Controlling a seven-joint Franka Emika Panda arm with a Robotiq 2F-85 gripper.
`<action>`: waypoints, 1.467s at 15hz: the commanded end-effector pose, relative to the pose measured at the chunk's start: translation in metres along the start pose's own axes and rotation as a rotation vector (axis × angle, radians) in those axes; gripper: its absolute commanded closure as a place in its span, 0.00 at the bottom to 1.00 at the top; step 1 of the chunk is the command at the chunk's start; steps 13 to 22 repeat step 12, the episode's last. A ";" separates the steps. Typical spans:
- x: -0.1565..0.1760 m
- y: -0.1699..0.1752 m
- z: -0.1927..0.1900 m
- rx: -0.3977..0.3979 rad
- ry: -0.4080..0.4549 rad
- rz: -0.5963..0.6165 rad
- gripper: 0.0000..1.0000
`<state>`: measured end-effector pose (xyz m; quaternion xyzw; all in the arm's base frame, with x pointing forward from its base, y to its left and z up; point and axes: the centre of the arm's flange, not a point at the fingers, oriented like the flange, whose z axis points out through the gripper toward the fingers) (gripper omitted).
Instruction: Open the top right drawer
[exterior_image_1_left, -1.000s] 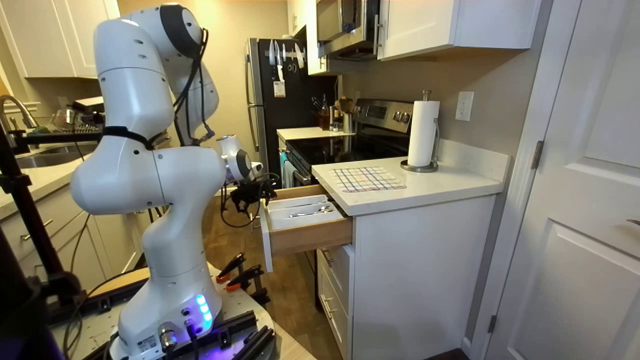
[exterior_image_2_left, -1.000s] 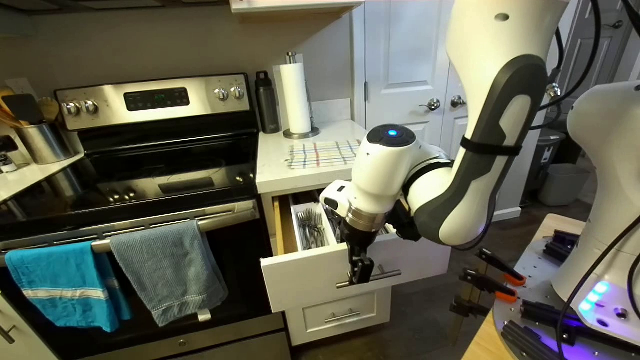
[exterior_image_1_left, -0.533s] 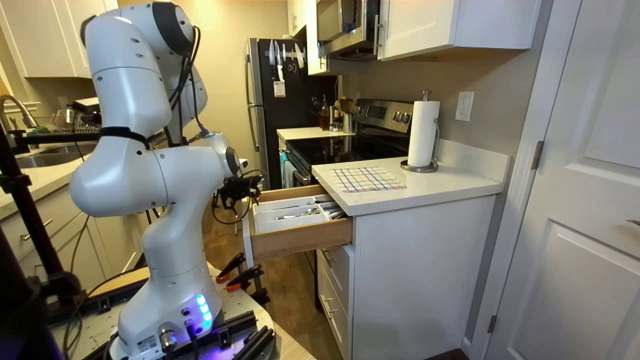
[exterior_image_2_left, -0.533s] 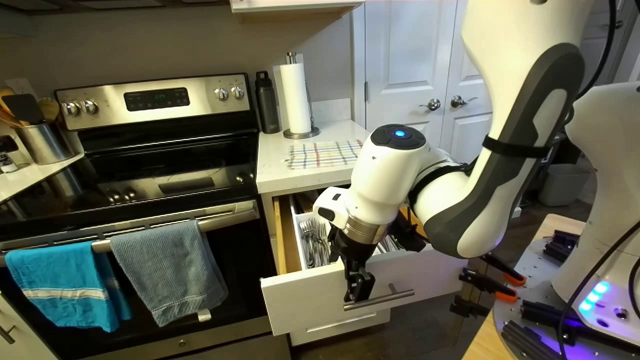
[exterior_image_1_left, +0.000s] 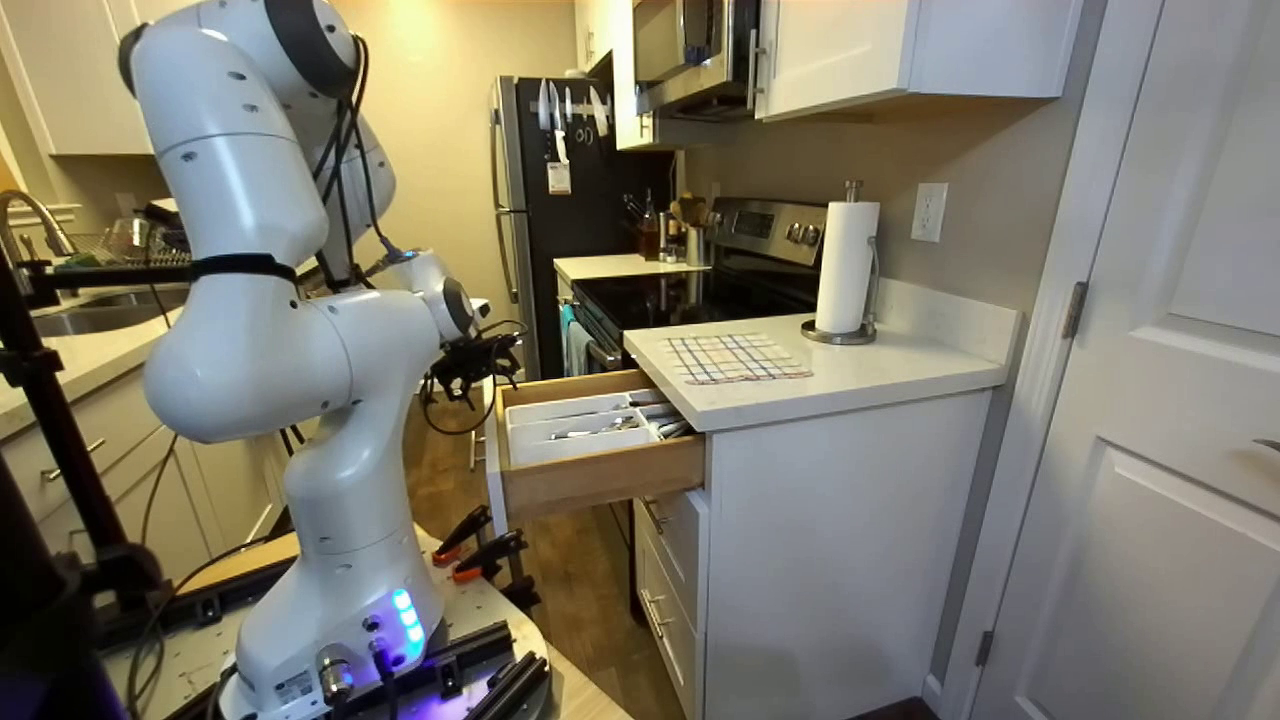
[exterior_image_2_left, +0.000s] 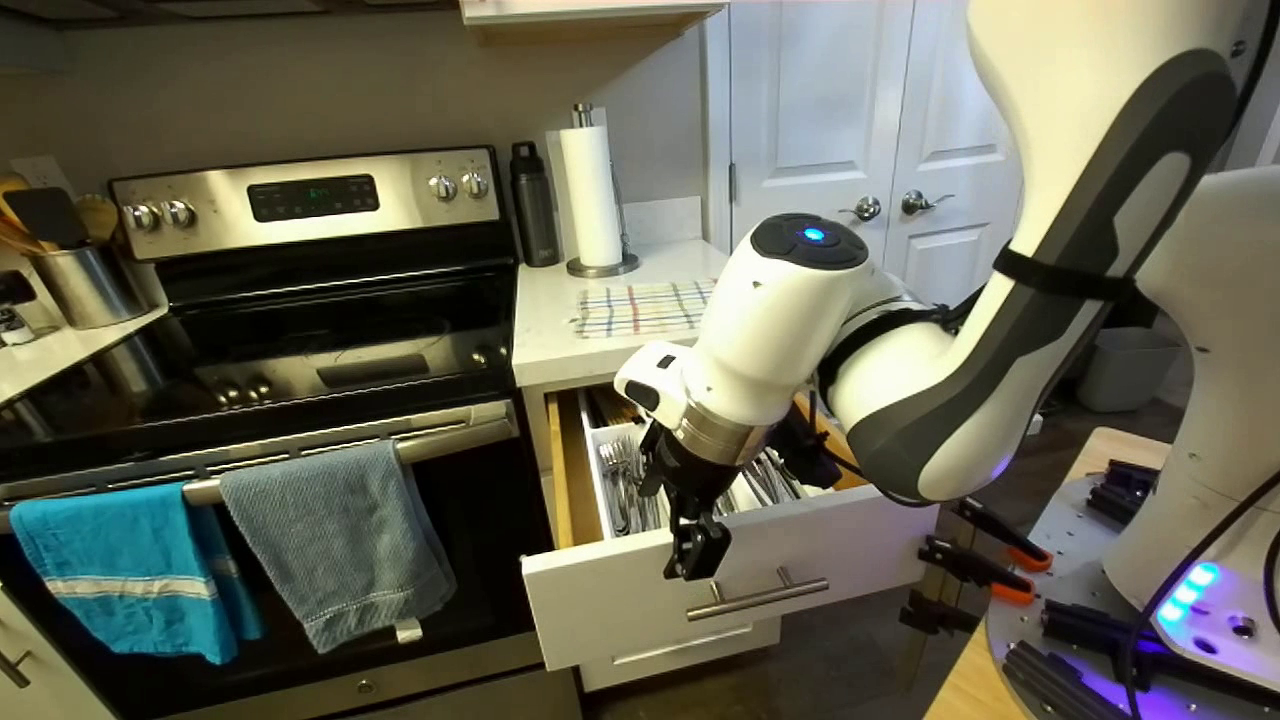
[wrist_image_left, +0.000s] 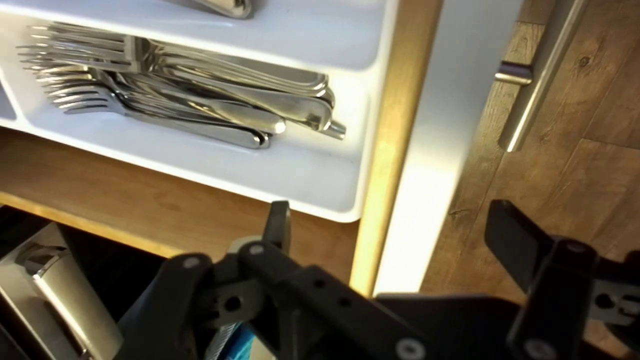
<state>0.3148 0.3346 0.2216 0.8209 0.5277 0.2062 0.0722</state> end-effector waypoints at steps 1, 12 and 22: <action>-0.008 -0.001 -0.022 -0.048 0.007 0.063 0.00; 0.005 0.009 -0.015 -0.065 0.024 0.088 0.00; 0.005 0.009 -0.015 -0.065 0.024 0.088 0.00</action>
